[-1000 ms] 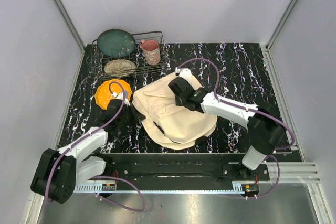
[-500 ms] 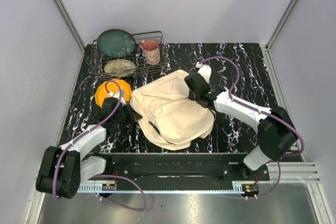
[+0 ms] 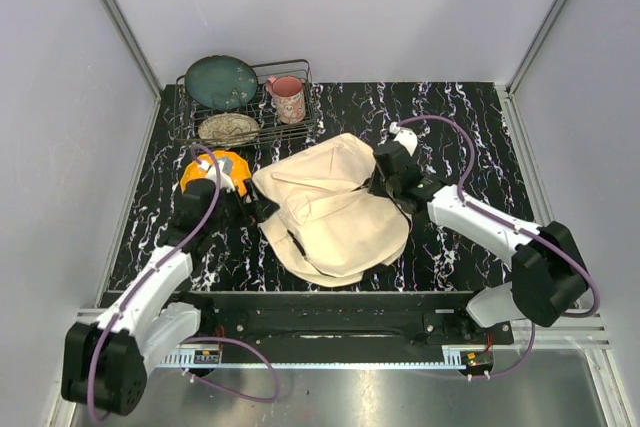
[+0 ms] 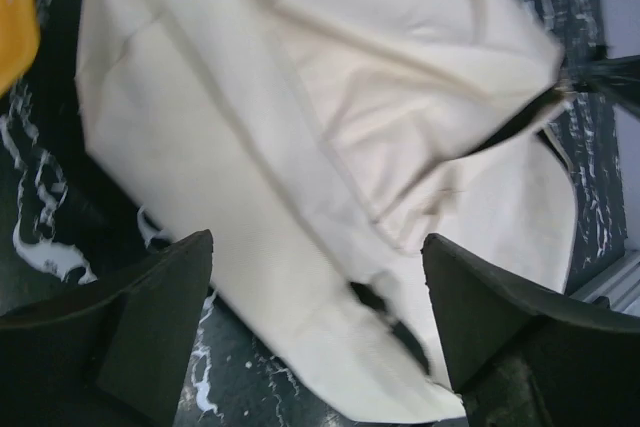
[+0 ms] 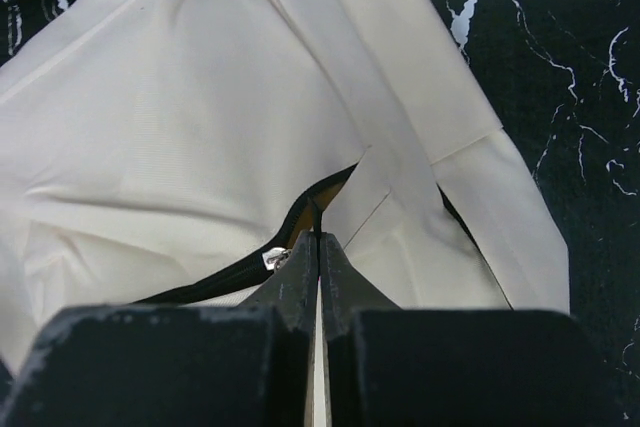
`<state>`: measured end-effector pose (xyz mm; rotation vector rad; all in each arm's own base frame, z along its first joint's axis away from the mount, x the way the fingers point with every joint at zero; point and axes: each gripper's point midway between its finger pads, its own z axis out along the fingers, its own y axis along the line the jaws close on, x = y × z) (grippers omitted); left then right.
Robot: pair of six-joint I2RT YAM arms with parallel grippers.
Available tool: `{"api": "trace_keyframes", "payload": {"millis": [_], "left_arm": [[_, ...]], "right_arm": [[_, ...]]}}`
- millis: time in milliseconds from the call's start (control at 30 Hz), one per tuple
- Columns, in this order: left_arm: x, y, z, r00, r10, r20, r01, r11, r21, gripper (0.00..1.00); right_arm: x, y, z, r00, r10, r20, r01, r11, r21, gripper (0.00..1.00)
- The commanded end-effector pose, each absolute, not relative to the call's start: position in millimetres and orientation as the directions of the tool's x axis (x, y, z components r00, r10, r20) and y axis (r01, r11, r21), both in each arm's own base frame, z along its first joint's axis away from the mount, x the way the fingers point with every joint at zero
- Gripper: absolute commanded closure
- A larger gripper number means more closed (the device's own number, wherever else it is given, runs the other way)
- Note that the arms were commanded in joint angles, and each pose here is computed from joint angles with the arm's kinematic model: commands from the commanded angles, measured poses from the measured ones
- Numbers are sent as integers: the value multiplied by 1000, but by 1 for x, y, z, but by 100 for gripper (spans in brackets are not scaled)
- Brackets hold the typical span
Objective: Pack the student bag
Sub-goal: Zip the student bag at the center of the board.
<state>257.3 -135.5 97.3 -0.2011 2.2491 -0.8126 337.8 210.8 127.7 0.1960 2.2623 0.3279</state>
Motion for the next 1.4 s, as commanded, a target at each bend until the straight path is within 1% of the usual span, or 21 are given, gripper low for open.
{"api": "trace_keyframes", "payload": {"millis": [0, 67, 133, 167, 233, 267, 333, 367, 433, 733, 900, 933, 1000, 1067, 1100, 1200, 1367], "left_arm": [[270, -157, 193, -505, -285, -815, 367, 784, -502, 8], [272, -171, 213, -436, -212, -874, 463, 780, -420, 5], [270, -201, 233, -387, -142, -911, 580, 731, -360, 5], [273, -214, 222, -389, -61, -919, 627, 713, -313, 7], [272, -241, 229, -358, 14, -934, 700, 666, -258, 10], [275, -252, 215, -359, 82, -930, 730, 645, -225, 11], [277, -267, 215, -341, 128, -931, 767, 611, -197, 11], [280, -272, 203, -347, 166, -923, 782, 594, -187, 12], [284, -278, 201, -339, 187, -922, 797, 578, -176, 14], [290, -299, 150, -407, 307, -860, 801, 572, -175, 15], [293, -300, 117, -474, 382, -793, 768, 620, -160, 18], [296, -300, 117, -481, 381, -789, 760, 630, -159, 20], [294, -301, 114, -500, 380, -778, 753, 635, -173, 37], [293, -300, 117, -506, 366, -781, 746, 641, -183, 56], [291, -299, 117, -507, 365, -781, 744, 643, -183, 74], [284, -291, 116, -521, 361, -773, 732, 655, -187, 100], [269, -278, 125, -531, 317, -786, 708, 675, -206, 100]], "right_arm": [[331, 220, 152, -618, 260, -742, -29, 935, 353, 100], [328, 226, 150, -626, 249, -739, -47, 934, 355, 100], [326, 230, 148, -632, 241, -736, -53, 935, 352, 100], [327, 231, 148, -632, 240, -737, -52, 935, 350, 100], [328, 232, 149, -630, 237, -739, -55, 936, 348, 100], [329, 233, 151, -631, 239, -738, -58, 934, 352, 100], [328, 234, 156, -631, 242, -737, -64, 931, 360, 100], [327, 236, 160, -630, 245, -737, -72, 927, 369, 100], [325, 234, 166, -619, 258, -742, -72, 922, 380, 100], [321, 230, 183, -599, 271, -753, -78, 917, 392, 100], [322, 230, 185, -594, 266, -759, -84, 918, 387, 100], [323, 230, 186, -596, 264, -759, -87, 918, 387, 100], [323, 230, 185, -596, 260, -760, -86, 920, 382, 100], [324, 229, 185, -593, 259, -763, -81, 923, 377, 100], [325, 229, 183, -593, 256, -763, -78, 925, 371, 100], [329, 226, 179, -588, 250, -769, -63, 934, 352, 100], [339, 216, 163, -604, 248, -758, -5, 949, 315, 100]]}}
